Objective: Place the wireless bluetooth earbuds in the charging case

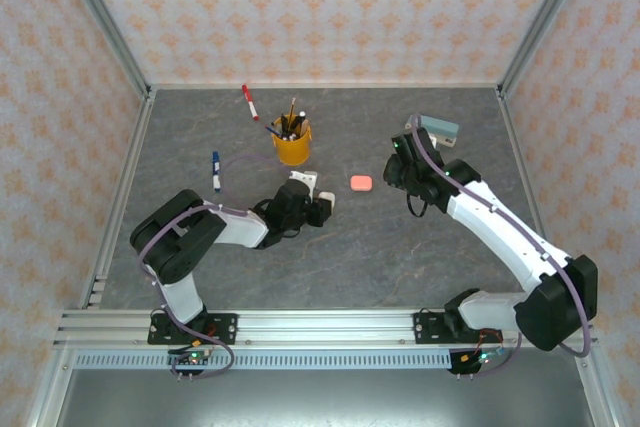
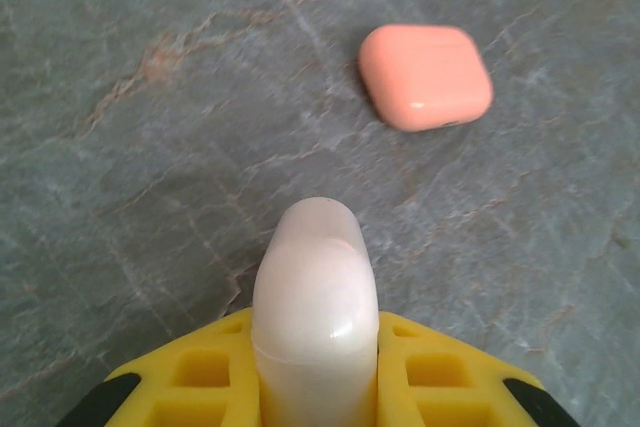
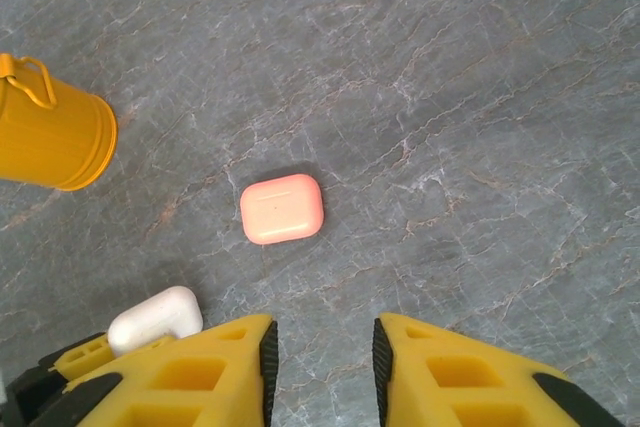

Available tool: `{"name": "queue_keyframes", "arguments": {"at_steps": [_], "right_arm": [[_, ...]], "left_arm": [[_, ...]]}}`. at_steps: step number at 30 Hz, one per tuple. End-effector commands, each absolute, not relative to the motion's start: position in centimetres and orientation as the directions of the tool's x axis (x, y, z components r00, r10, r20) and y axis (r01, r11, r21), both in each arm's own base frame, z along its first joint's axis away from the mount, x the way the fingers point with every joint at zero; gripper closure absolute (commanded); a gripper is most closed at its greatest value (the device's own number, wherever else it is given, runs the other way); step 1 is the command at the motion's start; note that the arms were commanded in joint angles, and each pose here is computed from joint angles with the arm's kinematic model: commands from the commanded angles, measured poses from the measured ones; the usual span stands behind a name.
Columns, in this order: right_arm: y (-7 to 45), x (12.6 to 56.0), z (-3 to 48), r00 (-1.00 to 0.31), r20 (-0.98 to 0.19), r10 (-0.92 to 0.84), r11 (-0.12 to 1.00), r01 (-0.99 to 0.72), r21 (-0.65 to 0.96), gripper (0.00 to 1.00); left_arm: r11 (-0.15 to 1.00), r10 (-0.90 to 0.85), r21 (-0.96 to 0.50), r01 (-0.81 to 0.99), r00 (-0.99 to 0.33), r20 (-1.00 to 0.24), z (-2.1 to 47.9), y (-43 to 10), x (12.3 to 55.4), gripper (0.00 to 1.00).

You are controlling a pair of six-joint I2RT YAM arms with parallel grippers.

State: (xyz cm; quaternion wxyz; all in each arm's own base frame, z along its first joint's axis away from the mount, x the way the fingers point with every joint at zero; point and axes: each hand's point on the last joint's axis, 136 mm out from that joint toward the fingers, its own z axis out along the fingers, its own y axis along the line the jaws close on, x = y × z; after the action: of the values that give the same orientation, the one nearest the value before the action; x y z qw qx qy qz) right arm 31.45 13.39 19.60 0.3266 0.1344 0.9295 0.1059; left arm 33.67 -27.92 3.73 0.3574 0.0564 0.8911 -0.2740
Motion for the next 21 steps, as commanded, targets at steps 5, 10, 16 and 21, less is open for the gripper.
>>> {"name": "queue_keyframes", "arguments": {"at_steps": [5,10,16,21], "right_arm": [[11.7,31.2,21.1,-0.702,-0.631,0.329,0.942,0.204,0.265,0.48],[10.3,30.7,22.0,-0.681,-0.645,0.347,0.937,0.225,0.266,0.13],[7.0,30.9,21.7,-0.644,-0.647,0.408,0.912,0.313,0.264,0.00],[1.7,31.8,21.4,-0.536,-0.726,0.431,0.864,0.476,0.161,0.00]], "left_arm": [[0.894,-0.148,-0.415,0.169,-0.763,-0.629,2.8,-25.7,34.2,0.68],[0.924,-0.183,-0.373,0.086,-0.756,-0.629,4.2,-21.9,34.4,0.35],[0.955,-0.212,-0.297,-0.001,-0.703,-0.679,8.7,-15.6,34.5,0.00],[0.978,-0.207,-0.164,-0.127,-0.556,-0.805,15.0,-8.9,34.5,0.00]]}}
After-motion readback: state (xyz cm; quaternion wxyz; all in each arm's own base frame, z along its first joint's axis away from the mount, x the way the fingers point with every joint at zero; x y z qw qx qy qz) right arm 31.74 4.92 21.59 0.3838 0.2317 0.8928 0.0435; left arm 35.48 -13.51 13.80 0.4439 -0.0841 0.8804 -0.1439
